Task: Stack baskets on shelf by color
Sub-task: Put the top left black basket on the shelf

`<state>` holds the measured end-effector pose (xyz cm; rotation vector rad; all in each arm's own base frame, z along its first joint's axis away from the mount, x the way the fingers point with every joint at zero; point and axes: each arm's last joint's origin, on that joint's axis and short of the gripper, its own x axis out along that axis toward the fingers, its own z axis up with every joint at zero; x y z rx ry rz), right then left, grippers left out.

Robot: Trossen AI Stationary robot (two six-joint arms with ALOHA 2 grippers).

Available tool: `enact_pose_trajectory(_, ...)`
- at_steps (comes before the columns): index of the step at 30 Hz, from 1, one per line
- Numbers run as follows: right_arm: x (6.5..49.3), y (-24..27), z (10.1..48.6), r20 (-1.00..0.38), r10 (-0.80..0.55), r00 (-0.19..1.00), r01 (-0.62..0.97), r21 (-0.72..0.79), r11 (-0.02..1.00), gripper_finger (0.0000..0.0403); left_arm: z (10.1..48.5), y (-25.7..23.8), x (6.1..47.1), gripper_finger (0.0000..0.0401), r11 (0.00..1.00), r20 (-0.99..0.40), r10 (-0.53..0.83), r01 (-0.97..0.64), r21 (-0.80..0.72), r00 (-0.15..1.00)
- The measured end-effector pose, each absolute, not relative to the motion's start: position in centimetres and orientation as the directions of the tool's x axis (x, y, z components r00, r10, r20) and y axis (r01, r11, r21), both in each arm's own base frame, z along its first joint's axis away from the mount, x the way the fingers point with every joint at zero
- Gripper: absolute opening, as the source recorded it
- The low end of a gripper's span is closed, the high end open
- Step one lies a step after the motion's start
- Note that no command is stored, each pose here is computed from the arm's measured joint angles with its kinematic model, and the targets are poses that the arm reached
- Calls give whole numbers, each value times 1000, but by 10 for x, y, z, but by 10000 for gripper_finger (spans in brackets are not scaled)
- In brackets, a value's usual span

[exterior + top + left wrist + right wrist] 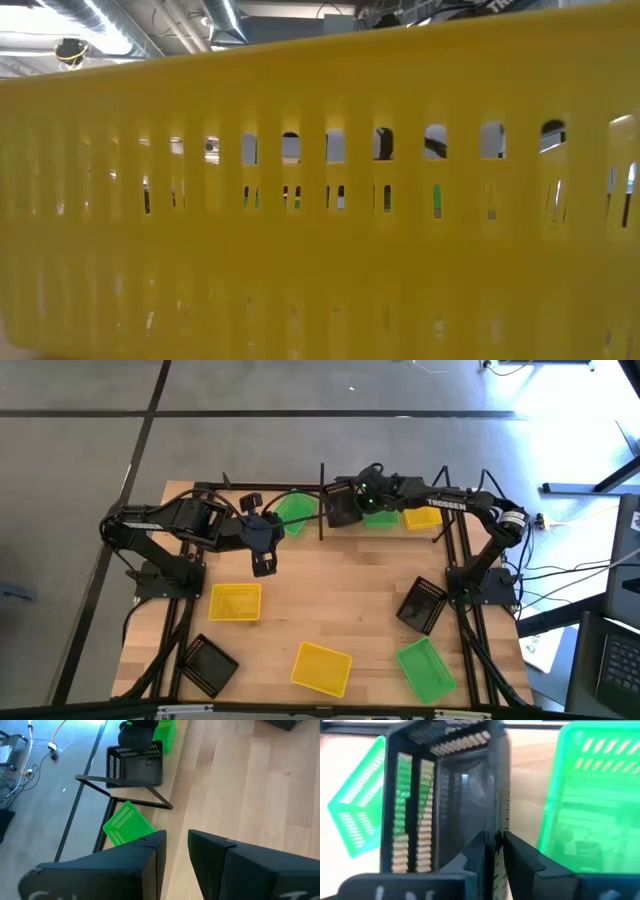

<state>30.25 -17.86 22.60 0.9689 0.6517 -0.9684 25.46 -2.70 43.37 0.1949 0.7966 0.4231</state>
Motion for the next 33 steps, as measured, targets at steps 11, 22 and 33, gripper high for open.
enact_pose_trajectory(11,304,-176,224,-823,-277,496,864,434,255,60,434,-27,255,73,899,-650,438,-295,323,621)
enact_pose_trajectory(22,304,-180,225,-813,-372,449,893,396,212,60,434,-27,255,74,899,-650,438,-312,308,621)
enact_pose_trajectory(33,304,-179,225,-813,-370,450,893,395,218,30,434,-27,255,74,899,-650,438,-312,308,621)
